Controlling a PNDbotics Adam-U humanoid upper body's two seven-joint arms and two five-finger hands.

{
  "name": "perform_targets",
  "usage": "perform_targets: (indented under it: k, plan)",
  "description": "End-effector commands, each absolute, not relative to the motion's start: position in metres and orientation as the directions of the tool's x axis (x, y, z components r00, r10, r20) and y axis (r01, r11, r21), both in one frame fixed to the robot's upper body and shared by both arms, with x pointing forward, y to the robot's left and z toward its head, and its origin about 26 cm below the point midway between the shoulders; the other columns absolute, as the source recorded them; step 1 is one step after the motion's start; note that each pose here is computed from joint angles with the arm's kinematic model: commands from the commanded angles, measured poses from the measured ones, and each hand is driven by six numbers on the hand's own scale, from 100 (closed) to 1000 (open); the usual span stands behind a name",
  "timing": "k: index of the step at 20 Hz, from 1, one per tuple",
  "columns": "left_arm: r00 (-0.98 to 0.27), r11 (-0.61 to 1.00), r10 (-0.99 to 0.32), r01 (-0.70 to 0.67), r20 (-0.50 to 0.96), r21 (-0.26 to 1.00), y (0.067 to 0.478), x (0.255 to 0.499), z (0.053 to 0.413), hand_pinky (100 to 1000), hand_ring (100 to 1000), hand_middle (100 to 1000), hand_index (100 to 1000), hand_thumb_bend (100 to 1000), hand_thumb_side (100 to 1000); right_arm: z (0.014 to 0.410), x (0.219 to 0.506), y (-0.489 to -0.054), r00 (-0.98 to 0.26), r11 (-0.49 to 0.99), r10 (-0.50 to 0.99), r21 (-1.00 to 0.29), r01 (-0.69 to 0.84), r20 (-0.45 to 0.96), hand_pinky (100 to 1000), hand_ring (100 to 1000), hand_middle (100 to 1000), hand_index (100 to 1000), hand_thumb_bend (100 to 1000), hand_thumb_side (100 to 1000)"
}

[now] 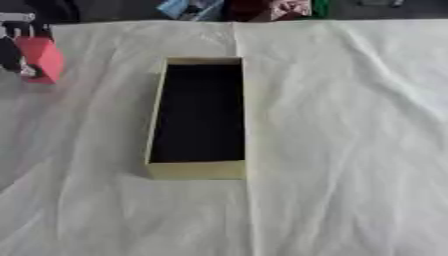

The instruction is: Pick up objects on the table and place them in the box.

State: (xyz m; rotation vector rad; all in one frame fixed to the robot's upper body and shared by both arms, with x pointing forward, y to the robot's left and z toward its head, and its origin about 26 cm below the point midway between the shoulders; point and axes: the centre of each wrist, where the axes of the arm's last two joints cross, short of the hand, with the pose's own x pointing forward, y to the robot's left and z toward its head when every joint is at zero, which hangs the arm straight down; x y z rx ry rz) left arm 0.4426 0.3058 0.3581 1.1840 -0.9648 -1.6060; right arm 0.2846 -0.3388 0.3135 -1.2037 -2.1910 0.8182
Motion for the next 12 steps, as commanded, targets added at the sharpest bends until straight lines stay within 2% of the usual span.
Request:
perform_targets:
  k: [1,12]
  plan:
    - [-0.202,-0.328,-0.932,0.118,-0.301,0.937,0.28,0.433,0.381,693,679,633,681,304,100,0.328,0.279,-0.339,-0.485,0.408,0.869,-0.7,0.586,0.1,875,866,873,847,100,448]
    - [-0.408,-0.255,-0.884,0.01,-0.229,0.967,0.199,0.424,0.386,687,677,637,680,259,100,0.33,0.279,-0.338,-0.5,0.42,0.86,-0.702,0.576,0.104,875,866,873,847,100,445]
